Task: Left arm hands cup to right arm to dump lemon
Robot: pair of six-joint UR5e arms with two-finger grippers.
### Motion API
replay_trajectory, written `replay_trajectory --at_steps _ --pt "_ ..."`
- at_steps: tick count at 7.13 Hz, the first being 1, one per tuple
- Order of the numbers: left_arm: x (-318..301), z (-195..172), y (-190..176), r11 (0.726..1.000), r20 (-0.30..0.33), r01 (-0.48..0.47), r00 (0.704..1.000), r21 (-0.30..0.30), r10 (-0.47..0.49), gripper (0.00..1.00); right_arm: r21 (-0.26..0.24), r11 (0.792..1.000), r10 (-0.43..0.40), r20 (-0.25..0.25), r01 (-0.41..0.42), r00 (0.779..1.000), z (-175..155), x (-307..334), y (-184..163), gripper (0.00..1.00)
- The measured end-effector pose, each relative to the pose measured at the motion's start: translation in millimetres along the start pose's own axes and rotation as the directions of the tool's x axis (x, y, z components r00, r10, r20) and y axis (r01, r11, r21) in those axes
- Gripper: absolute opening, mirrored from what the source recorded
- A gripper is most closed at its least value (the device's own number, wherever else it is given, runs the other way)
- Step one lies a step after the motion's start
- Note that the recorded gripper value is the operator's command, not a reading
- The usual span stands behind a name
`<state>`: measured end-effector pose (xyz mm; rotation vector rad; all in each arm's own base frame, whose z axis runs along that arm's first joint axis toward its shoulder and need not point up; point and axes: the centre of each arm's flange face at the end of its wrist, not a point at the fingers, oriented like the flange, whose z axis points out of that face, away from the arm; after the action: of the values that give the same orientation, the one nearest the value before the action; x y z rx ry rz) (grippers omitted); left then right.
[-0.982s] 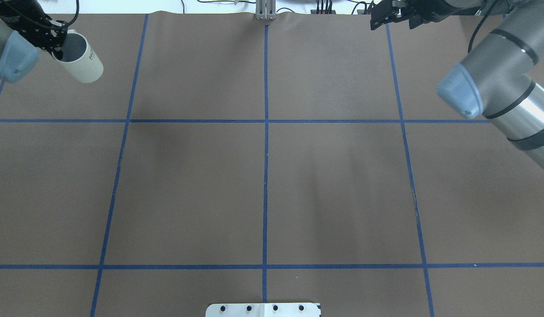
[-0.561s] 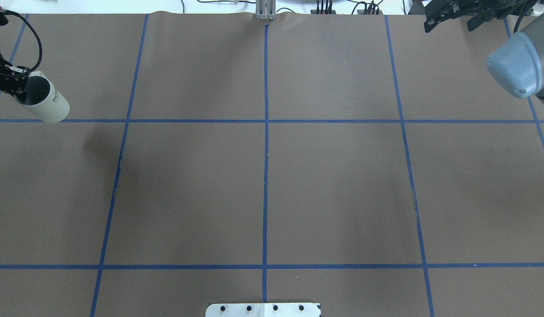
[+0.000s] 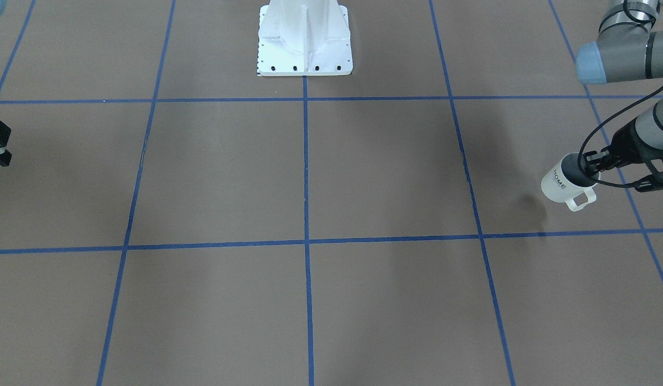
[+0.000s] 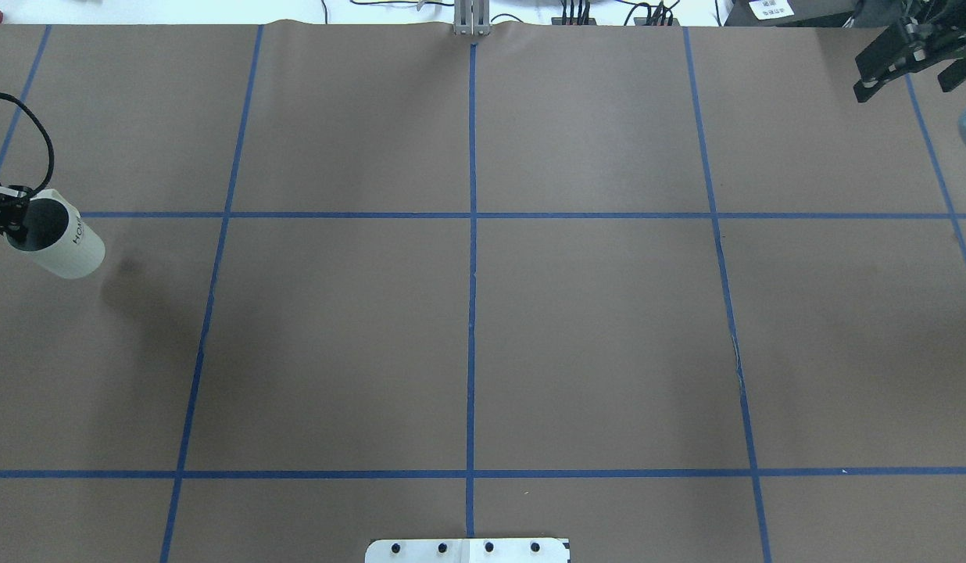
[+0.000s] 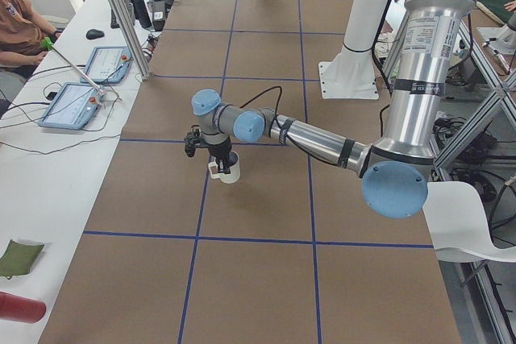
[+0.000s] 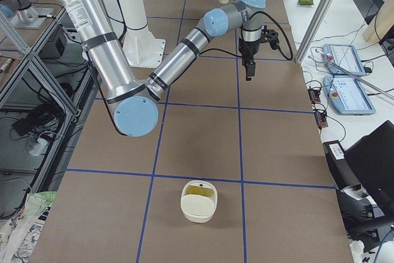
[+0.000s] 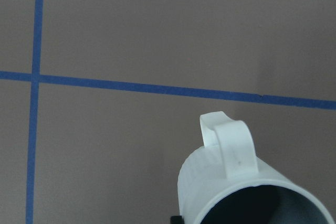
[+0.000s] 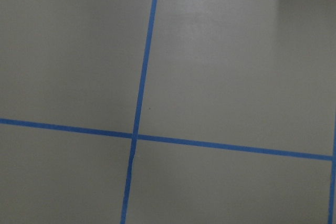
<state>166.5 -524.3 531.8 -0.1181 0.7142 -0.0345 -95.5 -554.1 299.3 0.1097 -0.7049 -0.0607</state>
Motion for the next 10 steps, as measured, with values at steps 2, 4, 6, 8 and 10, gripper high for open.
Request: replay_trajectory --at_steps 2,4,6,8,10 --pt "1 16 10 1.0 0.008 -0.01 1.0 -0.03 0.01 0.99 -0.046 0.999 0.018 -0.013 -0.019 1.0 -5 13 12 1.0" --pt "-2 22 16 0.999 0.013 -0.02 1.0 -0.043 0.021 1.0 -0.07 0.997 0.042 -0.026 -0.043 0.999 3 25 17 1.0" --pt "5 10 20 0.998 0.004 -0.061 0.998 -0.024 0.061 1.0 -0.09 0.995 0.049 -0.031 -0.052 0.998 5 44 17 1.0" --pt "-10 -25 14 0.979 0.0 -0.202 0.979 0.039 0.202 1.0 -0.113 0.994 -0.014 -0.034 0.01 0.999 2 79 14 1.0" --pt "-76 -72 -8 0.955 0.025 -0.271 0.963 0.123 0.27 1.0 -0.13 0.987 -0.1 -0.009 0.098 0.995 3 130 23 1.0"
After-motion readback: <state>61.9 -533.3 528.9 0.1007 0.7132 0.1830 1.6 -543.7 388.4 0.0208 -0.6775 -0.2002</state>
